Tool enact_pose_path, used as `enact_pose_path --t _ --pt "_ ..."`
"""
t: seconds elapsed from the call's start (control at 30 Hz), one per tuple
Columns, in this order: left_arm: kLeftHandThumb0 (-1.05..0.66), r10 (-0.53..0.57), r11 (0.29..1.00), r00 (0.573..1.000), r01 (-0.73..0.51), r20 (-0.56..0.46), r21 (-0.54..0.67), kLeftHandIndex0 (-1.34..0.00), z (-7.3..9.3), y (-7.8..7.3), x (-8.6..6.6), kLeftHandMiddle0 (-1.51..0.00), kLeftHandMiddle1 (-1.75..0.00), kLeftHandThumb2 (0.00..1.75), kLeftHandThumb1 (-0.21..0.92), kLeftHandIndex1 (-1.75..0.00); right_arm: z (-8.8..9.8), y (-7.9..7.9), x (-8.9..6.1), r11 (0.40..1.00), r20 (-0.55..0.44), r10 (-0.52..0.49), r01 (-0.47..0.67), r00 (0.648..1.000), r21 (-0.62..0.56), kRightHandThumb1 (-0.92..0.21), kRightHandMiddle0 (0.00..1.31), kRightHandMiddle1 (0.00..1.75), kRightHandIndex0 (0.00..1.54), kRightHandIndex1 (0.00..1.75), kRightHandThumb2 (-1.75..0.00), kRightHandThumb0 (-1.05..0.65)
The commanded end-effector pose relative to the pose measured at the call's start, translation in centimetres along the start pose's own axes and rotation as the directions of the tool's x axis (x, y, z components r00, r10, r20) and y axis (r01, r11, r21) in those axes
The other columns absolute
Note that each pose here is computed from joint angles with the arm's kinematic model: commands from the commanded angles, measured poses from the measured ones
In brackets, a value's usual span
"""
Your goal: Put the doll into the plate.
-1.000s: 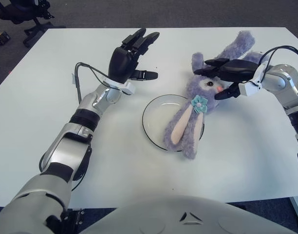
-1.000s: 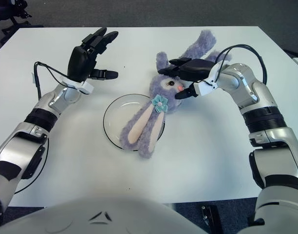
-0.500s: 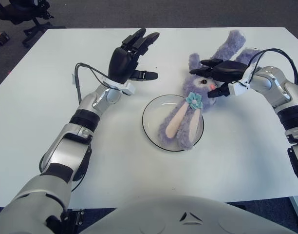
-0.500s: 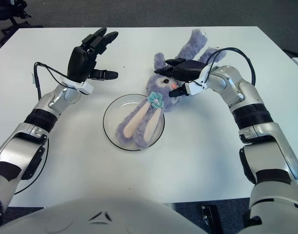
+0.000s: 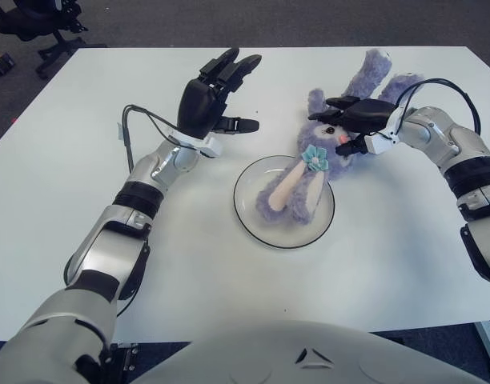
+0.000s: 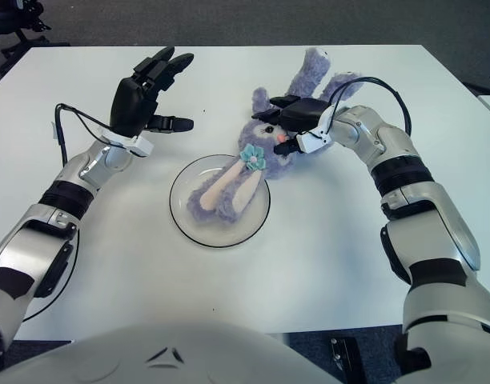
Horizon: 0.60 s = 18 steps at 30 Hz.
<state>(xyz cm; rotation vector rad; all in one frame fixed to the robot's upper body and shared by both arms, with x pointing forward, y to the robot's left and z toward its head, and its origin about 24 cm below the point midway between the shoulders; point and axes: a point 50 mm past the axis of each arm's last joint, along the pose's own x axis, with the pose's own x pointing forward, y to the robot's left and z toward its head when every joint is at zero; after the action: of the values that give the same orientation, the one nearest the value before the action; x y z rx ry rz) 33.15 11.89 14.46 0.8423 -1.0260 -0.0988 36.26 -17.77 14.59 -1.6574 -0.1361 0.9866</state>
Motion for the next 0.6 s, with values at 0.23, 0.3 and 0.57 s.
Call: enact_pose_path --t 0.23,0.3,0.57 --pt "-0.28 0.015 1.000 1.000 -0.016 0.009 0.025 -0.33 -0.08 0.33 -0.21 -0.50 0.00 0.31 0.92 -0.40 -0.53 3.95 0.63 0.932 -0.019 0.353 -0.349 0.936 0.101 -0.92 0.17 0.01 0.00 0.00 -0.45 -1.01" --pt "-0.28 0.017 0.999 1.000 -0.018 0.013 0.027 -0.33 -0.03 0.33 -0.21 -0.50 0.00 0.31 0.92 -0.40 -0.64 3.84 0.53 0.910 -0.014 0.404 -0.400 0.915 0.109 -0.92 0.16 0.01 0.00 0.00 -0.44 -1.00" --pt "-0.28 0.020 0.999 1.000 -0.020 0.016 0.028 -0.33 0.00 0.32 -0.22 -0.50 0.00 0.31 0.92 -0.39 -0.65 3.65 0.50 0.892 -0.011 0.443 -0.439 0.897 0.104 -0.92 0.16 0.00 0.00 0.00 -0.39 -0.98"
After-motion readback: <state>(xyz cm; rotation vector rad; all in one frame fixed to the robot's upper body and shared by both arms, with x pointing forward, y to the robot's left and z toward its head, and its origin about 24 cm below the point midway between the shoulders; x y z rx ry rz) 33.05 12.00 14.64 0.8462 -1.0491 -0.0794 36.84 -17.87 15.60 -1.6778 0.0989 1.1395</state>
